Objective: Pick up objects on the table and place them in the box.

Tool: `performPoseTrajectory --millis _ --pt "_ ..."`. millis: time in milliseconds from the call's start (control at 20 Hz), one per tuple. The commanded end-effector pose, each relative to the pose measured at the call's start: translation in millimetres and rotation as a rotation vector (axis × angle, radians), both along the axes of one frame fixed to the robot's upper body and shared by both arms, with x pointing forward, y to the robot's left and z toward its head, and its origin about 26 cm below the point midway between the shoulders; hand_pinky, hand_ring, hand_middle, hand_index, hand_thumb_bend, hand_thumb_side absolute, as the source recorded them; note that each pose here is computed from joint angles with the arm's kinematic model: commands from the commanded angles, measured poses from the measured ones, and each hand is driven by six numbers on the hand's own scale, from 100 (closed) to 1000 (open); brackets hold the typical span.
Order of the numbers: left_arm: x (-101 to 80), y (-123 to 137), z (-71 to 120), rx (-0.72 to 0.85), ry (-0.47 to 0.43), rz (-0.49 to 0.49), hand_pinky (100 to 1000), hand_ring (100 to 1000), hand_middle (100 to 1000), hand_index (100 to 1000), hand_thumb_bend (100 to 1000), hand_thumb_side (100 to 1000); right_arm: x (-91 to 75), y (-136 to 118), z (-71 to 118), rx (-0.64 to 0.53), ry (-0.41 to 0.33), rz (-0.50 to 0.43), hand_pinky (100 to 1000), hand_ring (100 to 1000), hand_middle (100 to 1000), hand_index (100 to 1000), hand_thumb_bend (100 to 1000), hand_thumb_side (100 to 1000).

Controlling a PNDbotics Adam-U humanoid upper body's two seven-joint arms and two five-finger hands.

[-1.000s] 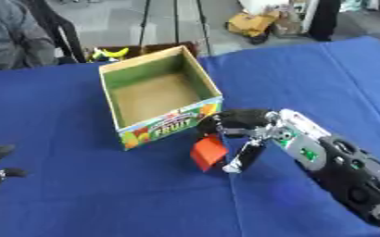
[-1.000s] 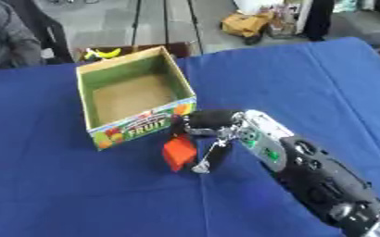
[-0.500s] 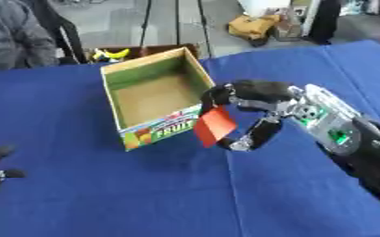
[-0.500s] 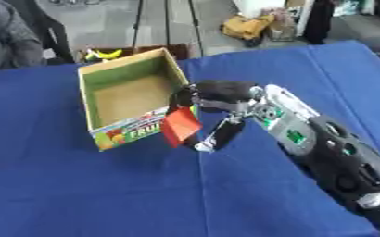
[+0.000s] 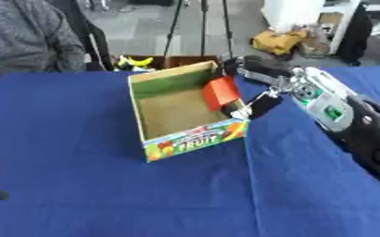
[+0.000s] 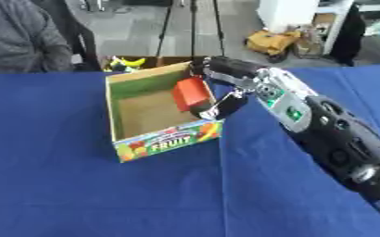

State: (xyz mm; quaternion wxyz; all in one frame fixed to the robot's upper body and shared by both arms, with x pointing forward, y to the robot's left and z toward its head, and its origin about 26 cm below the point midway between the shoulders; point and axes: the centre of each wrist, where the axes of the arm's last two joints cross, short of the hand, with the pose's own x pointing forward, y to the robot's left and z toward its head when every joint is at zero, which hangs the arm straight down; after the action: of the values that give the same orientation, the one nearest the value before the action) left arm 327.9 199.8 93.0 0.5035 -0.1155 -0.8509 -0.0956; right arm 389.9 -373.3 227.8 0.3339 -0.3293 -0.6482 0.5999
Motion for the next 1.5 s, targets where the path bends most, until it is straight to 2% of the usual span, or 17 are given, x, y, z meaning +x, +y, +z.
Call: performPoseTrajectory --millis 50,100,300,450,500,550,650,950,1050,1200,1300,1350,1400,1500 --pt "0.2 -9 12.8 -0.006 -0.041 -0.049 537 801 640 670 100 986 2.0 -20 15.3 -0.036 -0.049 -0.048 718 899 751 599 100 221" --pt "0.1 -11 13.5 -0.007 -0.043 -0.062 537 801 640 670 100 986 3.3 -23 13.5 -0.045 -0.044 -0.050 721 901 756 655 100 233" --pt "-0.9 -16 14.0 -0.012 -0.043 -0.088 537 801 640 670 100 986 7.9 -28 4.9 -0.075 -0.005 -0.040 730 920 772 754 100 266" --pt "-1.2 -17 13.9 -0.018 -0.041 -0.091 537 801 640 670 100 989 10.1 -25 1.3 -0.102 0.023 0.003 742 931 791 812 207 493" --pt "-1.1 -17 14.1 -0.019 -0.042 -0.092 537 801 639 670 100 989 10.5 -24 0.9 -0.109 0.028 0.017 745 936 796 821 234 539" --pt "-1.1 -17 14.3 -0.020 -0.042 -0.093 537 801 639 670 100 989 10.7 -23 0.5 -0.116 0.032 0.027 746 937 797 822 236 544" --pt "-1.0 -18 14.5 -0.022 -0.043 -0.093 537 801 639 670 100 990 11.1 -22 -0.8 -0.128 0.044 0.043 750 942 805 837 271 626" --pt "-0.9 -18 14.7 -0.027 -0.044 -0.090 537 801 639 669 100 991 12.3 -17 -4.1 -0.178 0.070 0.083 764 950 827 876 340 747" --pt "-0.9 -18 14.5 -0.028 -0.043 -0.089 537 801 639 669 100 992 12.7 -15 -4.7 -0.189 0.073 0.093 763 950 826 873 326 730" --pt "-0.8 -17 14.2 -0.032 -0.042 -0.084 538 800 638 669 100 993 12.0 -12 -2.2 -0.176 0.055 0.112 754 946 819 840 260 624" --pt "-0.4 -16 14.1 -0.036 -0.042 -0.074 538 800 638 669 100 994 9.6 -6 5.9 -0.141 0.013 0.134 746 944 813 811 200 527" --pt "-0.3 -15 13.8 -0.037 -0.042 -0.068 538 800 638 669 100 994 7.7 -3 10.8 -0.114 -0.007 0.147 745 945 812 804 184 506" --pt "-0.4 -13 12.7 -0.037 -0.038 -0.059 538 800 638 669 100 995 5.0 1 17.0 -0.090 -0.031 0.157 738 941 806 777 128 440" --pt "-0.6 -8 9.5 -0.038 -0.029 -0.032 538 800 638 669 100 996 -3.2 9 28.5 -0.010 -0.070 0.194 726 939 798 739 100 395"
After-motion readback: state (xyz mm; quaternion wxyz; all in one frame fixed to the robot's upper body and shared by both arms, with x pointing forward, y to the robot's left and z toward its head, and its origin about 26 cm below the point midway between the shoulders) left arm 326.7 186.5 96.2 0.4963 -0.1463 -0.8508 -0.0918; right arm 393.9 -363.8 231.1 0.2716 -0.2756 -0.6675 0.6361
